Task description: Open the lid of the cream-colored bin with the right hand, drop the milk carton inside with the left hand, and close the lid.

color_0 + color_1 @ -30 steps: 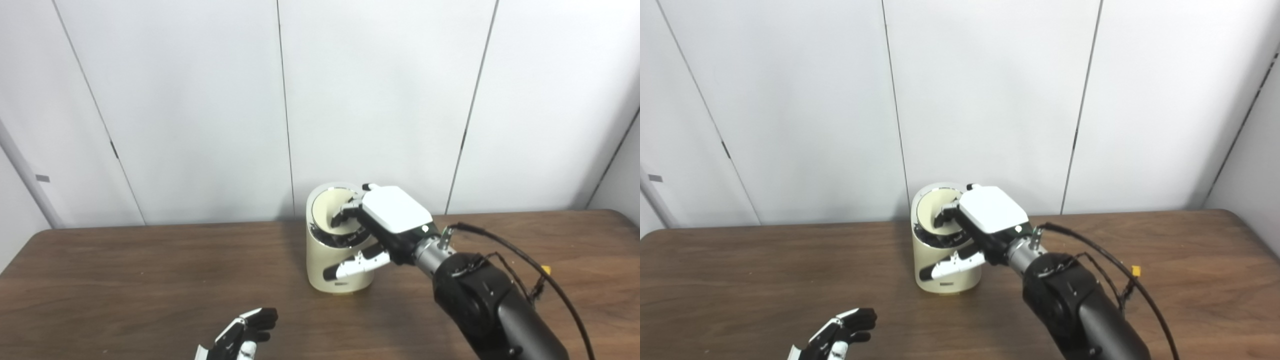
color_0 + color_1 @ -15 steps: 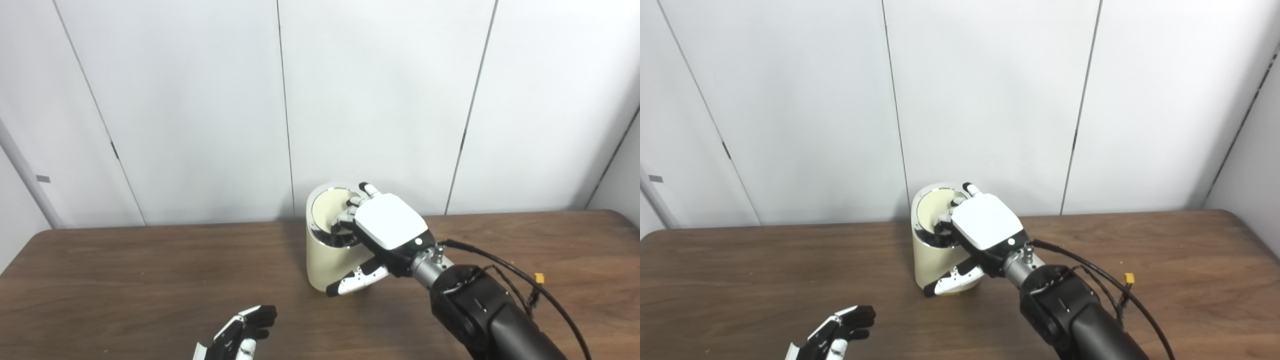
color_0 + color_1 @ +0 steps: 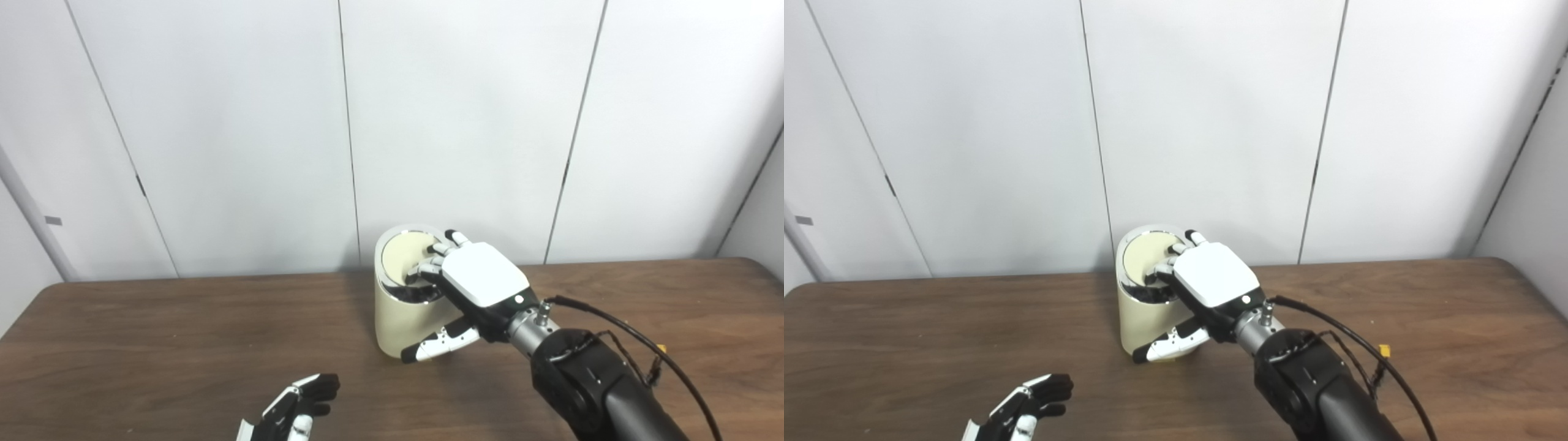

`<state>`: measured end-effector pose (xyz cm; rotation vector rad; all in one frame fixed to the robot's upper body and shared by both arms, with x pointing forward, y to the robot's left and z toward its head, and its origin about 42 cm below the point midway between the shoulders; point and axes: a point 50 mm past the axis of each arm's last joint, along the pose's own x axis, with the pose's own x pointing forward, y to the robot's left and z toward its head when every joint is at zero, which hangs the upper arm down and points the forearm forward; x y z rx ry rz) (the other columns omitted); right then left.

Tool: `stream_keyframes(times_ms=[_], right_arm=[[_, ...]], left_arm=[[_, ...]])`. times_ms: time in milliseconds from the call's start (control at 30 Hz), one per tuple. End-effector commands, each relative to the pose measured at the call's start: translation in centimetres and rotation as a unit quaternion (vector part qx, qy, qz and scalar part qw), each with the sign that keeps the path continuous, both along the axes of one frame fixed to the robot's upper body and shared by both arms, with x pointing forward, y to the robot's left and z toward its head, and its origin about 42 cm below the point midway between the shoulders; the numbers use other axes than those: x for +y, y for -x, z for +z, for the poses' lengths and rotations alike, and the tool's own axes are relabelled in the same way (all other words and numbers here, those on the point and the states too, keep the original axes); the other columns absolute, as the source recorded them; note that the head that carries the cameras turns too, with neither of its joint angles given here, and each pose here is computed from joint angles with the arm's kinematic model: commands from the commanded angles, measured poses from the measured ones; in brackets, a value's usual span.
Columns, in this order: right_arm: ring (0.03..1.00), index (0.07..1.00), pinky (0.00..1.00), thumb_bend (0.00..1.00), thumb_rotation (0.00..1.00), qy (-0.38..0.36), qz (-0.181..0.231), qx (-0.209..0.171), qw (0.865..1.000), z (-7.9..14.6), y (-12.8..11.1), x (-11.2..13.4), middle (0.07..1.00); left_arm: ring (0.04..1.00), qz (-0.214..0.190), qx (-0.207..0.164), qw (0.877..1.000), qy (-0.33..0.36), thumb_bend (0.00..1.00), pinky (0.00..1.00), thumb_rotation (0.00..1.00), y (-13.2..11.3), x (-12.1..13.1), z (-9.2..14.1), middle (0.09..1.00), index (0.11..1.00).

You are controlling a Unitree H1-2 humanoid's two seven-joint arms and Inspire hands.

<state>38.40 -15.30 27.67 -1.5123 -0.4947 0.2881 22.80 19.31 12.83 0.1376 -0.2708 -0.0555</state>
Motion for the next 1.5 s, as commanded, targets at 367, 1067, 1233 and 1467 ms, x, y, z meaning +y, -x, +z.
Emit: stream_keyframes(times_ms=[367,1067,1233,1467], right_arm=[[0.926,0.810,1.00,0.80,0.81,-0.043,-0.011,-0.001,0.999,0.0,2.1,-1.1,0.843],[0.903,0.861,0.92,0.72,0.77,-0.198,-0.032,-0.102,0.974,2.3,5.8,-3.3,0.884],[0.935,0.944,0.88,0.69,0.74,-0.321,0.000,-0.092,0.943,0.4,7.9,-4.8,0.961],[0.932,0.950,0.83,0.68,0.82,-0.420,-0.015,-0.075,0.904,-3.9,10.7,-7.3,0.958]], left_arm=[[0.760,-0.004,-0.029,1.000,0.001,0.25,0.72,0.86,-0.7,0.2,0.7,0.754,0.761],[0.754,-0.006,-0.035,0.999,-0.004,0.25,0.71,0.82,-0.9,0.2,0.5,0.749,0.751],[0.772,-0.008,-0.035,0.999,-0.007,0.26,0.74,0.83,-1.0,0.6,0.5,0.759,0.758],[0.791,-0.004,-0.033,0.999,-0.007,0.28,0.76,0.83,-0.9,1.2,0.5,0.784,0.776]])
